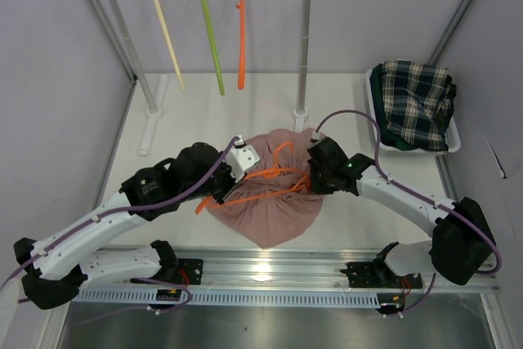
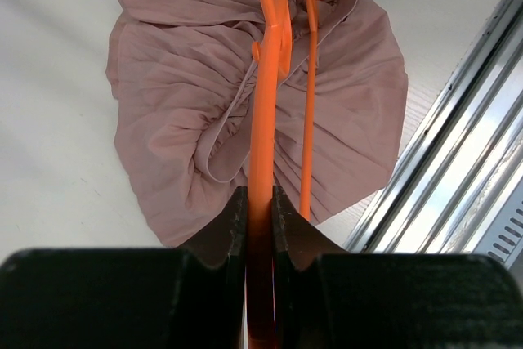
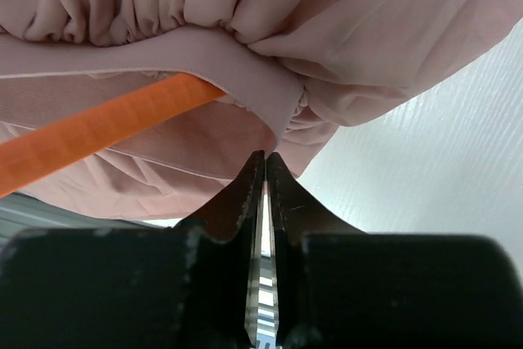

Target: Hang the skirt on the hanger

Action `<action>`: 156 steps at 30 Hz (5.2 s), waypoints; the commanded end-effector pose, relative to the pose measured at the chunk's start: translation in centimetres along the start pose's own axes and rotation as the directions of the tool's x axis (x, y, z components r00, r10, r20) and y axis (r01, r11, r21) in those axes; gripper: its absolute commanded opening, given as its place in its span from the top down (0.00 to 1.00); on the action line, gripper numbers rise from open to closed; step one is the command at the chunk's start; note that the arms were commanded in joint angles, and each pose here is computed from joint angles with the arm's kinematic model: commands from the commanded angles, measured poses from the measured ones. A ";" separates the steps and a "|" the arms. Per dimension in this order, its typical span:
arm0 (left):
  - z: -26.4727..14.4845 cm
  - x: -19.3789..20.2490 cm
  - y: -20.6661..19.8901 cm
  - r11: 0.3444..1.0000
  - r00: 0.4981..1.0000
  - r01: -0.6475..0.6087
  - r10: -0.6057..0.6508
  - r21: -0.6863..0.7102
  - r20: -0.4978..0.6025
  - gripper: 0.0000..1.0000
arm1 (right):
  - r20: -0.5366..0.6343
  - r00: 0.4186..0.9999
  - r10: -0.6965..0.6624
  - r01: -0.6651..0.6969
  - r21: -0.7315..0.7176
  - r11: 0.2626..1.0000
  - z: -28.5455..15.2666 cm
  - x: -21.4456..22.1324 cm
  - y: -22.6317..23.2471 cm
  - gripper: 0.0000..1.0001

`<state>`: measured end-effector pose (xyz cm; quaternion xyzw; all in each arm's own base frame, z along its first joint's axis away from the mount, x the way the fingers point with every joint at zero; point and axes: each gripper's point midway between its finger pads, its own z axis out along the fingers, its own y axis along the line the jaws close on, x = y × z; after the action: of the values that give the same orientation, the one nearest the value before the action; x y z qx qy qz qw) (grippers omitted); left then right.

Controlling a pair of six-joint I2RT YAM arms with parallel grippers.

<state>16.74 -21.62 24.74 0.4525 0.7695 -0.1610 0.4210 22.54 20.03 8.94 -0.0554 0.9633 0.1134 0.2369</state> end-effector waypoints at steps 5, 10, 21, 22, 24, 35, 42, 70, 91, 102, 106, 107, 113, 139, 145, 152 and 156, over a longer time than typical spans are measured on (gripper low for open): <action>0.8 -2.2 -0.1 0.995 0.987 -0.098 0.096 0.003 0.125 1.00 | 0.128 0.992 -0.004 0.010 -0.050 0.999 -4.0 -4.5 1.8 0.97; 1.0 -2.9 0.1 0.991 0.975 -0.130 0.131 -0.019 0.177 1.00 | 0.188 0.982 0.004 0.017 -0.110 0.994 -7.5 -6.4 3.0 0.97; 4.5 -4.1 -0.6 0.994 0.959 -0.105 0.103 -0.007 0.265 1.00 | 0.223 0.975 0.003 0.033 -0.157 0.987 -10.2 -6.9 3.8 0.97; 4.7 -4.1 -0.7 0.996 0.959 -0.089 0.086 0.000 0.270 1.00 | 0.216 0.976 0.000 0.032 -0.149 0.988 -9.9 -6.7 3.6 0.97; 5.8 -3.4 -1.0 0.997 0.963 -0.074 0.070 0.008 0.259 1.00 | 0.208 0.978 -0.004 0.036 -0.150 0.988 -9.1 -6.2 3.5 0.97; 8.9 -1.6 -1.7 0.999 0.982 -0.020 0.013 0.038 0.186 1.00 | 0.189 0.982 -0.015 0.041 -0.135 0.990 -5.6 -4.1 2.6 0.84; 9.3 -0.9 -1.8 0.999 0.988 -0.024 0.018 0.042 0.156 1.00 | 0.323 0.946 -0.018 0.073 -0.159 0.985 -8.6 -5.7 4.1 0.56; 9.6 -0.9 -2.5 0.997 0.992 -0.017 0.007 0.080 0.124 1.00 | 0.514 0.857 0.038 0.028 -0.121 0.992 -8.1 -10.0 6.8 0.57; 6.3 -3.4 1.0 0.985 0.975 0.138 -0.117 -0.099 0.190 0.58 | 0.563 0.826 0.026 0.010 -0.060 0.998 -7.5 -9.9 5.1 1.00; 2.0 -5.5 1.8 0.963 0.927 0.249 -0.207 -0.100 0.314 0.43 | 0.570 0.821 0.030 -0.005 -0.045 0.999 -7.5 -9.6 4.0 1.00; -0.2 -5.1 4.5 0.905 0.892 0.369 -0.282 -0.210 0.352 0.36 | 0.574 0.818 0.043 -0.012 -0.057 0.998 -7.6 -9.4 3.7 1.00; -0.5 -5.1 4.8 0.893 0.882 0.395 -0.304 -0.215 0.359 0.35 | 0.576 0.816 0.046 -0.013 -0.061 0.998 -7.7 -9.4 3.6 1.00; -0.2 -2.0 7.2 0.789 0.802 0.579 -0.507 -0.205 0.316 0.37 | 0.582 0.811 0.061 -0.019 -0.077 0.997 -8.2 -9.3 3.4 1.00; 9.9 7.8 0.8 0.641 0.641 0.767 -0.767 -0.002 -0.022 0.59 | 0.570 0.812 0.125 -0.059 -0.132 0.989 -8.0 -9.2 2.5 1.00; 10.9 7.4 1.4 0.644 0.644 0.765 -0.765 -0.025 0.013 0.58 | 0.572 0.811 0.126 -0.059 -0.135 0.989 -8.0 -9.3 2.5 1.00; 12.4 8.0 2.1 0.653 0.657 0.752 -0.753 -0.087 0.035 0.58 | 0.571 0.811 0.131 -0.062 -0.139 0.988 -7.9 -9.3 2.6 1.00; 12.8 8.3 2.7 0.652 0.661 0.748 -0.748 -0.126 0.057 0.59 | 0.575 0.807 0.136 -0.065 -0.142 0.988 -7.9 -9.5 2.5 1.00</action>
<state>22.07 -23.28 10.25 0.0832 0.9066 -0.2684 0.3149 27.23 21.03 21.70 0.0043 0.8313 0.1834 0.5247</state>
